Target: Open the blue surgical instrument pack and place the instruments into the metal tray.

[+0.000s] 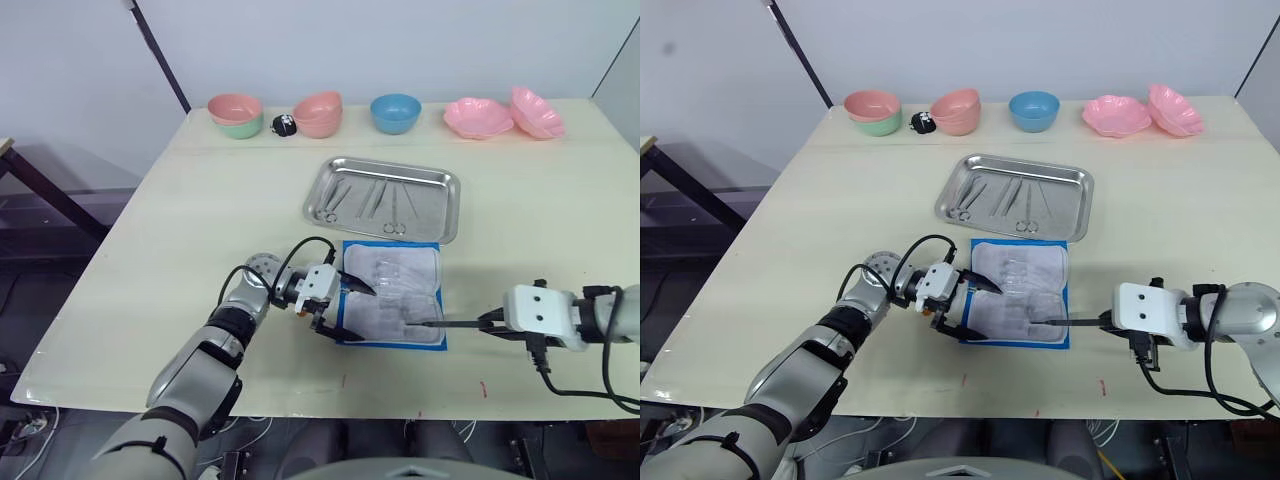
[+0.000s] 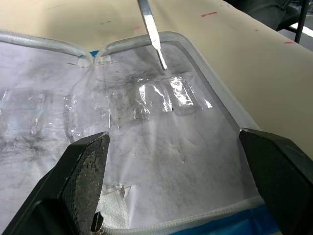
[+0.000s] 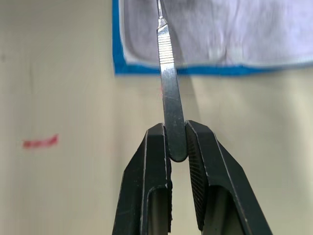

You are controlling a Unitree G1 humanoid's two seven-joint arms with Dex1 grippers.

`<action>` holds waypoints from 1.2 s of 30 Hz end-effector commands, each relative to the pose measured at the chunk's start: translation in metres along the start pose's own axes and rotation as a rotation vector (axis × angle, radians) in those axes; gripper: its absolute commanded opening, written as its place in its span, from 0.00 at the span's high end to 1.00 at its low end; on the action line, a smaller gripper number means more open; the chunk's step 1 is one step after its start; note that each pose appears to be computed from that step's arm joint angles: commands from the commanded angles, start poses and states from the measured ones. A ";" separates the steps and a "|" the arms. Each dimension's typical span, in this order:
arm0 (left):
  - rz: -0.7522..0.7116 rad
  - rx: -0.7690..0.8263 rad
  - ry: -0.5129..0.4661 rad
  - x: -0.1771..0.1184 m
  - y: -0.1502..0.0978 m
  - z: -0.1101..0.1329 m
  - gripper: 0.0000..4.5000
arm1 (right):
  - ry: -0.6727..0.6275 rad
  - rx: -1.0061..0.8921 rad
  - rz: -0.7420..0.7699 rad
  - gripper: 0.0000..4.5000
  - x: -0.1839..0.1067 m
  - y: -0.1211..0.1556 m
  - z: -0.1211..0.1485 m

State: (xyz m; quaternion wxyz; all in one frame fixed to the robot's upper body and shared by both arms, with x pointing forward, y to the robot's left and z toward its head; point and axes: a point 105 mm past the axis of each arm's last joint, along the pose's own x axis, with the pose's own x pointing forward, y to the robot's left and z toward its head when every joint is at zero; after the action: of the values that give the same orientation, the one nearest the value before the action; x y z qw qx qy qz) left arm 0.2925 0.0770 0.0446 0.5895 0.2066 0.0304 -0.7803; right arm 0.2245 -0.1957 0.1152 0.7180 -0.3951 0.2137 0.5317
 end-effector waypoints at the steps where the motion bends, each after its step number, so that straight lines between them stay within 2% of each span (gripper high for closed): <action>1: -0.219 -0.249 0.131 0.016 -0.066 -0.054 0.00 | -0.012 -0.014 -0.040 1.00 -0.016 -0.006 0.002; 7: -0.207 -0.248 0.121 0.016 -0.064 -0.053 0.00 | -0.041 0.060 -0.074 1.00 -0.031 -0.004 -0.003; 14: -0.195 -0.235 0.116 0.012 -0.061 -0.050 0.00 | -0.183 0.192 -0.153 1.00 -0.051 -0.003 0.004; 19: -0.165 -0.225 0.085 0.011 -0.055 -0.045 0.00 | -0.318 0.281 -0.241 1.00 -0.055 -0.010 0.017; 21: -0.151 -0.218 0.066 0.011 -0.052 -0.042 0.00 | -0.344 0.319 -0.270 1.00 -0.051 -0.014 0.020; 25: -0.096 -0.187 -0.006 0.009 -0.039 -0.028 0.00 | -0.468 0.436 -0.408 1.00 -0.039 -0.041 0.039; 28: -0.079 -0.162 -0.020 0.006 -0.035 -0.022 0.00 | -0.474 0.472 -0.481 1.00 -0.031 -0.058 0.044; 36: 0.013 -0.106 -0.145 -0.006 -0.022 0.007 0.00 | -0.431 0.615 -0.621 1.00 0.009 -0.096 0.054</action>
State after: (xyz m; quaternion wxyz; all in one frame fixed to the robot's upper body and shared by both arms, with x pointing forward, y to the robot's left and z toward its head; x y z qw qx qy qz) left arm 0.2845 0.0829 0.0664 0.6197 0.1479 -0.0164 -0.7706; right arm 0.3038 -0.1611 0.1696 0.9469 -0.0866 0.0828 0.2983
